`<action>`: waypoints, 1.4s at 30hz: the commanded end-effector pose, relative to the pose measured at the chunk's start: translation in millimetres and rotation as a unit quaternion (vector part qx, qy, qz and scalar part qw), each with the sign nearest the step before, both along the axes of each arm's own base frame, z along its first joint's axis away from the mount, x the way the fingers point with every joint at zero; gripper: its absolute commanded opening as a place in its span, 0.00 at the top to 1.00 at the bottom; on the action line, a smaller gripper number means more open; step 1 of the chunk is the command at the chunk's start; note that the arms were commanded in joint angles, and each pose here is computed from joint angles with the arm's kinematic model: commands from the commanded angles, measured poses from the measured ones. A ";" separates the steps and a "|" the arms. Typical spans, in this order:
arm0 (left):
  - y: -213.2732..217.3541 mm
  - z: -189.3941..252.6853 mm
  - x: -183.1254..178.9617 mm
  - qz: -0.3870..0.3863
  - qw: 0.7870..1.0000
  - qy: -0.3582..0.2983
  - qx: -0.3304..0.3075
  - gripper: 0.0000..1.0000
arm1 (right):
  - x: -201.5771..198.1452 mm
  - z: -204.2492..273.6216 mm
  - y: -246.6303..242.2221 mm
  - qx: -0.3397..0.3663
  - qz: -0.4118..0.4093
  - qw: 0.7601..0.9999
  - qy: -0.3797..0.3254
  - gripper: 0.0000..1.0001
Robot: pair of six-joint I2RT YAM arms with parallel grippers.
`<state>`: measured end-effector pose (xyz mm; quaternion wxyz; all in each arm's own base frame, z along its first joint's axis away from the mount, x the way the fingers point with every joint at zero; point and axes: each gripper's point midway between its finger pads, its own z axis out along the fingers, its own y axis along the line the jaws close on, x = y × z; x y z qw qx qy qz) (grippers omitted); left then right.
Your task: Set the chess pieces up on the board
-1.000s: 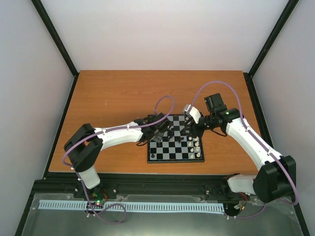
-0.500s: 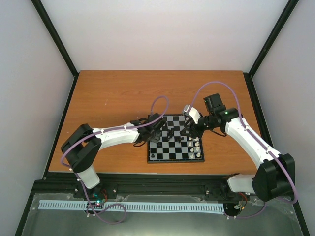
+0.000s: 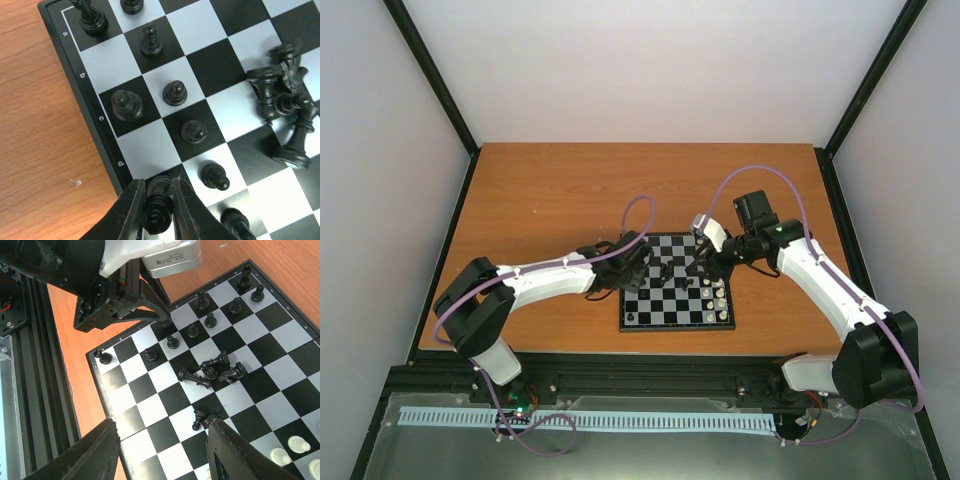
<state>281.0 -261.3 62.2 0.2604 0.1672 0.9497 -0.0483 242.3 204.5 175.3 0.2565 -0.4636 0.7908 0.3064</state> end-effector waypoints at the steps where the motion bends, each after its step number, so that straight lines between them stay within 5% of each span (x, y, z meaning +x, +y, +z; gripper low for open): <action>1: -3.1 3.9 -13.3 -0.012 0.999 0.032 -0.026 0.81 | 0.8 -3.5 1.2 0.001 0.006 1.000 0.003 0.52; 11: 1.3 -11.2 -14.8 -0.004 0.999 0.039 -0.014 0.81 | 0.1 -3.0 1.4 0.002 0.007 1.000 0.003 0.52; 25: -2.6 -6.2 -14.3 -0.009 0.999 0.037 -0.022 0.59 | -1.0 -6.0 1.1 0.000 0.009 1.000 0.009 0.52; 42: 32.9 140.6 -8.8 -0.003 0.994 -0.103 -0.040 0.25 | 36.1 -32.9 -1.7 -0.075 -0.003 0.997 0.018 0.58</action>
